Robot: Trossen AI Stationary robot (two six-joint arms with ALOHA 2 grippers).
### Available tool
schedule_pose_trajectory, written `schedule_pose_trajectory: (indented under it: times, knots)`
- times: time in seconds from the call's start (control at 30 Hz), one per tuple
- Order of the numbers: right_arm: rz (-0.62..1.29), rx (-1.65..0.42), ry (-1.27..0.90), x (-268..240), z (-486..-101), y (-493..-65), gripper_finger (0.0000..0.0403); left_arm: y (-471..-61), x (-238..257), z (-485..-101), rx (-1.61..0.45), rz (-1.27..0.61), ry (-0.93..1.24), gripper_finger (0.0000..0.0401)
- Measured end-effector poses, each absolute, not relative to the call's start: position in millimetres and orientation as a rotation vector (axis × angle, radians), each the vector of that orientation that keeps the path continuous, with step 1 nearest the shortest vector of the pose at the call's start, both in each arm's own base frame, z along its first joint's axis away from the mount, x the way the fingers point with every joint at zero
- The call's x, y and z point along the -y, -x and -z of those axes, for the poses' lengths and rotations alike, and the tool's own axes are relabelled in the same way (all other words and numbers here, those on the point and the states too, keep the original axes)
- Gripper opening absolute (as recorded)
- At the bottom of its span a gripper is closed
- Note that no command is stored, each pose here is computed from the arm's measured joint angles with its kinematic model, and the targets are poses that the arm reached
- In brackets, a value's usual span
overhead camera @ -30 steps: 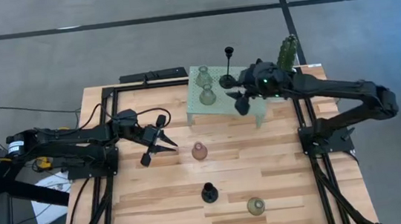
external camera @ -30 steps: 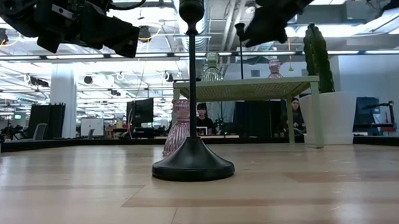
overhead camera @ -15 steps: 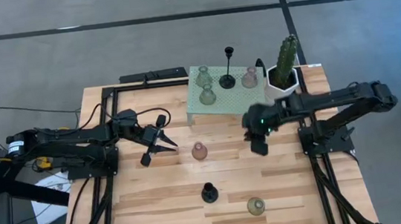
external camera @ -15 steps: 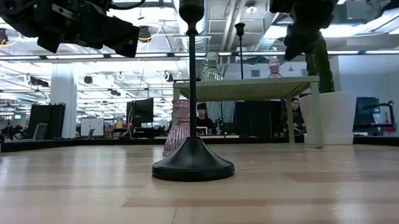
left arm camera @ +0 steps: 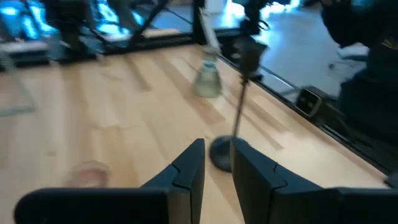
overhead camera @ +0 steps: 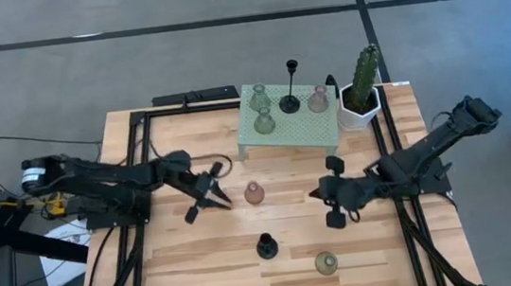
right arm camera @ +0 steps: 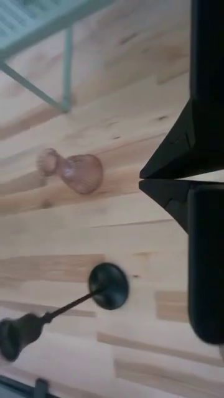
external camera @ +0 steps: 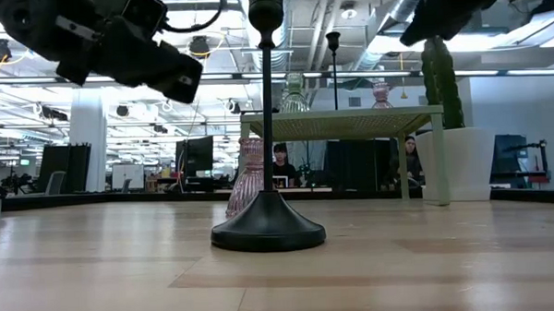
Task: Pick & Place candle stick holders
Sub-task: Put the black candle holder on the shelf aligned with the other black candle holder
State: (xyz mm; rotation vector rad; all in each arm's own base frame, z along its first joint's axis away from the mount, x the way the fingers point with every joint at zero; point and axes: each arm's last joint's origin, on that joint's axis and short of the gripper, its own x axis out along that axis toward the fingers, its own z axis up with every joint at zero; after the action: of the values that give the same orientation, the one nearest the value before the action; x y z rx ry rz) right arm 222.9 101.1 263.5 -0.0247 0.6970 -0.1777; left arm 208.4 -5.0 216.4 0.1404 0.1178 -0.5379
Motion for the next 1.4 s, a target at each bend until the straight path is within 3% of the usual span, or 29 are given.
schedule_pose_trajectory:
  times: [0.27, 0.63, 0.93, 1.4]
  knots:
    - [0.286, -0.570, 0.029, -119, -268, -214, 0.0001, -230, 44, -188, -0.157, 0.654, -0.151, 0.0072]
    - [0.386, -0.487, -0.036, -133, -257, -224, 0.0001, -230, 98, -167, -0.201, 0.382, -0.257, 0.0007]
    - [0.406, -0.502, -0.024, -143, -232, -245, 0.0001, -237, 117, -158, -0.094, 0.338, -0.203, 0.0009]
    - [0.383, -0.460, -0.054, -147, -238, -244, 0.0000, -271, 136, -133, -0.084, 0.358, -0.128, 0.0010]
